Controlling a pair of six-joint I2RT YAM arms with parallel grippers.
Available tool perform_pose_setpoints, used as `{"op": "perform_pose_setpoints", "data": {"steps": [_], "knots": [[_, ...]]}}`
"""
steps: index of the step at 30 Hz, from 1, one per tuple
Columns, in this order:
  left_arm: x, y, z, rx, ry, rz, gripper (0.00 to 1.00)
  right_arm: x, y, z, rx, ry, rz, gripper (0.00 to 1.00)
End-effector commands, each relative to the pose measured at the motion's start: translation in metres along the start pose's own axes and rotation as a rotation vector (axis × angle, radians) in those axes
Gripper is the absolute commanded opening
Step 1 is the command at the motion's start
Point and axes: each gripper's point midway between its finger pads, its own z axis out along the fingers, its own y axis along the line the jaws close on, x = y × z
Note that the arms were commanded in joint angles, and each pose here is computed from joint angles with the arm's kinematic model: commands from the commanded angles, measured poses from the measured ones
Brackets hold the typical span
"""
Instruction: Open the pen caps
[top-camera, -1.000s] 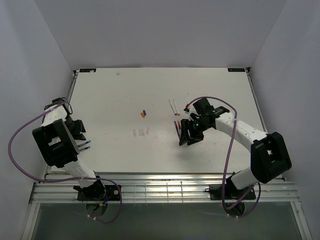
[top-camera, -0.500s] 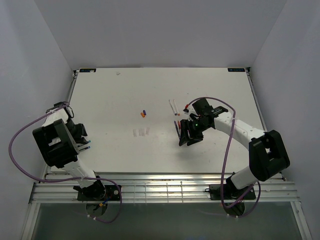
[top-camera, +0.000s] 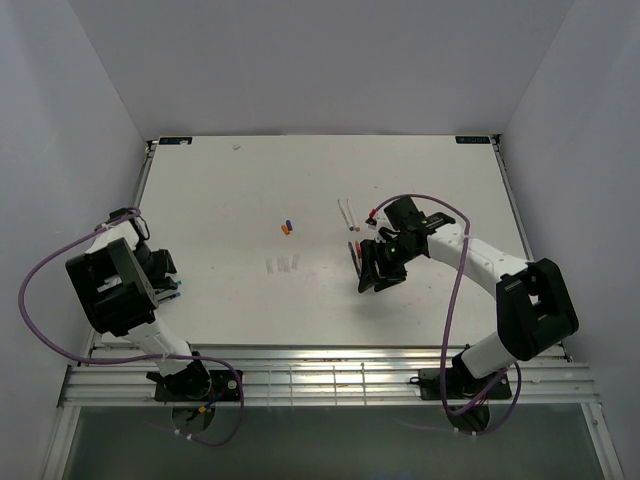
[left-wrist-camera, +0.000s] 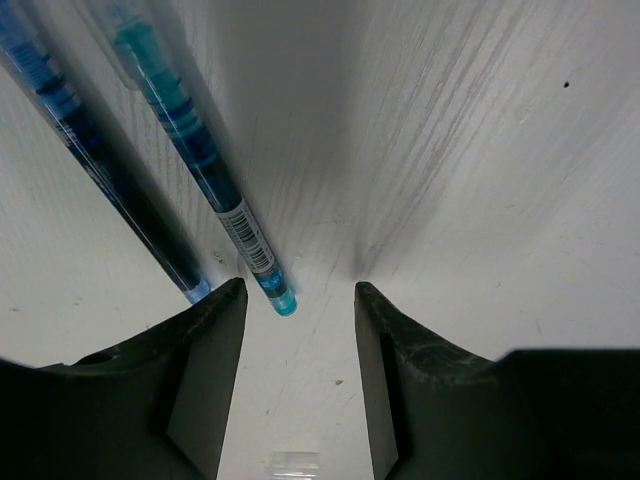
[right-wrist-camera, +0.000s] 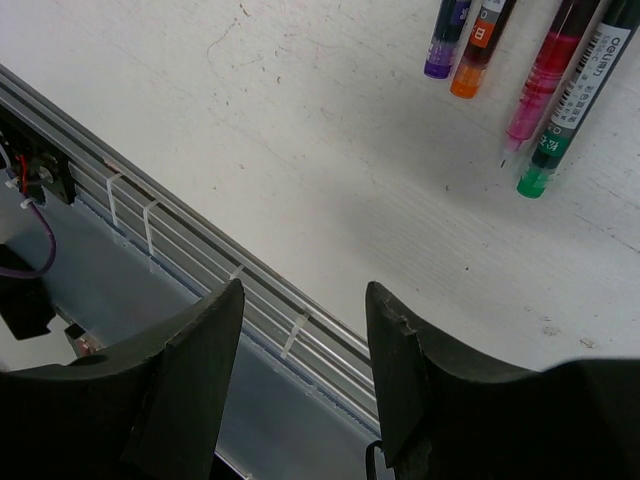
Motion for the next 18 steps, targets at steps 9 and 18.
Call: {"op": "perform_pose_setpoints", "data": {"steps": [9, 18], "knots": [[-0.004, 0.001, 0.001, 0.027, -0.015, -0.035, 0.57, -0.009, -0.003, -0.003, -0.017, -0.022, -0.013, 0.58], [-0.005, 0.007, 0.016, -0.009, -0.023, -0.025, 0.55, -0.012, -0.010, -0.007, 0.008, -0.039, -0.011, 0.58]]}}
